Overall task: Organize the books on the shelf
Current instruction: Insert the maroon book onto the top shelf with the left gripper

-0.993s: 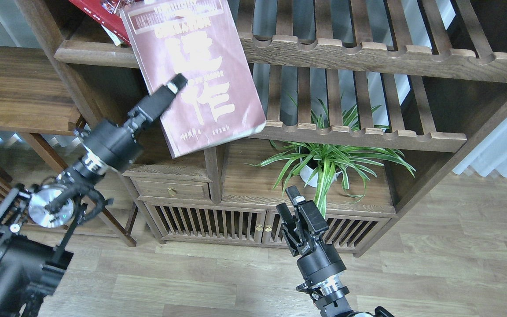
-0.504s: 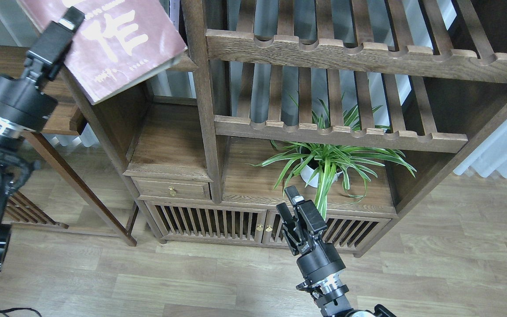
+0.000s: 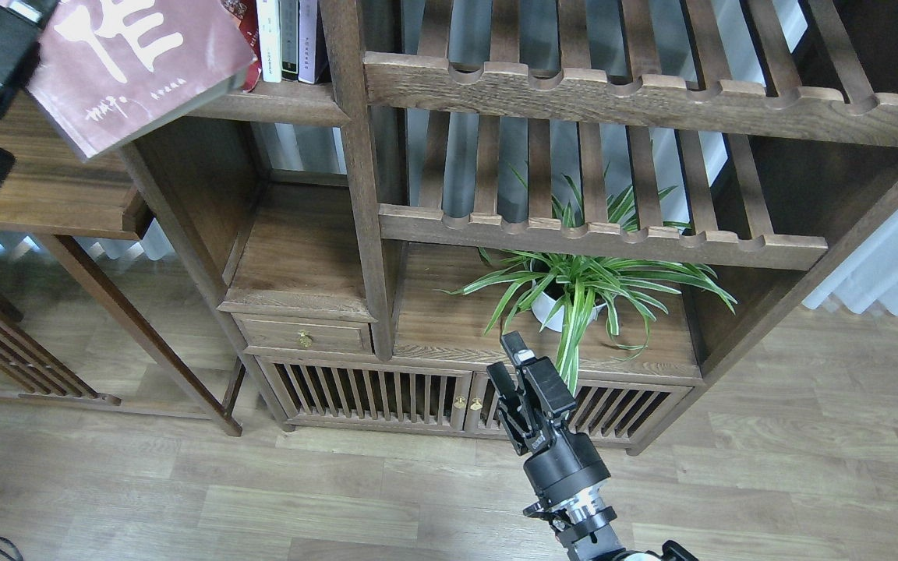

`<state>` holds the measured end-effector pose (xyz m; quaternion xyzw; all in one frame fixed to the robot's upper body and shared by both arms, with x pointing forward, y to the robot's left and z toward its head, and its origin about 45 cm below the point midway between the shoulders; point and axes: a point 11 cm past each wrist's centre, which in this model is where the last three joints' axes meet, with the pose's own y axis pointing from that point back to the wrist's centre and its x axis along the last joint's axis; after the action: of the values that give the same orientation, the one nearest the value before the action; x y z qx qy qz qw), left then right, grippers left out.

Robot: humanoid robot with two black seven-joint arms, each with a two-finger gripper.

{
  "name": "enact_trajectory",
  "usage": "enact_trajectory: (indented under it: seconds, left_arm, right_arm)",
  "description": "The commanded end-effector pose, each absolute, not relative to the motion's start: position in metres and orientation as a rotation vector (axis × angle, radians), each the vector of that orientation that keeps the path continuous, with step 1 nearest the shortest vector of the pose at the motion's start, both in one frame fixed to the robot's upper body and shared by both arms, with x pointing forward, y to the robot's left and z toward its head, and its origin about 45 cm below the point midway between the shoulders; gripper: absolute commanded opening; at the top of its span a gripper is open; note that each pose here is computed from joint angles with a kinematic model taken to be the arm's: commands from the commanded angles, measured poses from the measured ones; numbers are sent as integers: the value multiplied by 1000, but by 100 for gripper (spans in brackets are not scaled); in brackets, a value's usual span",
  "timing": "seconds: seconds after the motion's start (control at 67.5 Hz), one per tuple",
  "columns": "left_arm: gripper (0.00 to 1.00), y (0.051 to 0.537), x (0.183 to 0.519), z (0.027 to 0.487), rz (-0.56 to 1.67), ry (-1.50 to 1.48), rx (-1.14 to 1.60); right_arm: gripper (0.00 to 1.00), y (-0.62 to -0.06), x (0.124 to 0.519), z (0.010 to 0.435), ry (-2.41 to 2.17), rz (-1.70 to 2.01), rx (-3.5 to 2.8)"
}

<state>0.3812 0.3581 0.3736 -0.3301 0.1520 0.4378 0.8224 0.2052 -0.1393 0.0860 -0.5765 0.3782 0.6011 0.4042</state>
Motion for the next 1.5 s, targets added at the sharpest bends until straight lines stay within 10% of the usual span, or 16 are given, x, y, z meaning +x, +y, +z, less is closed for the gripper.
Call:
enact_trajectory:
  seconds: [0.0, 1.482]
  left_arm:
    - [4, 351, 388, 389, 911, 287, -703]
    - [2, 310, 427, 412, 1071, 286, -862]
  right_arm:
    - [81, -138, 205, 89, 946, 1514, -1465]
    - [81, -136, 203, 92, 933, 1510, -1464]
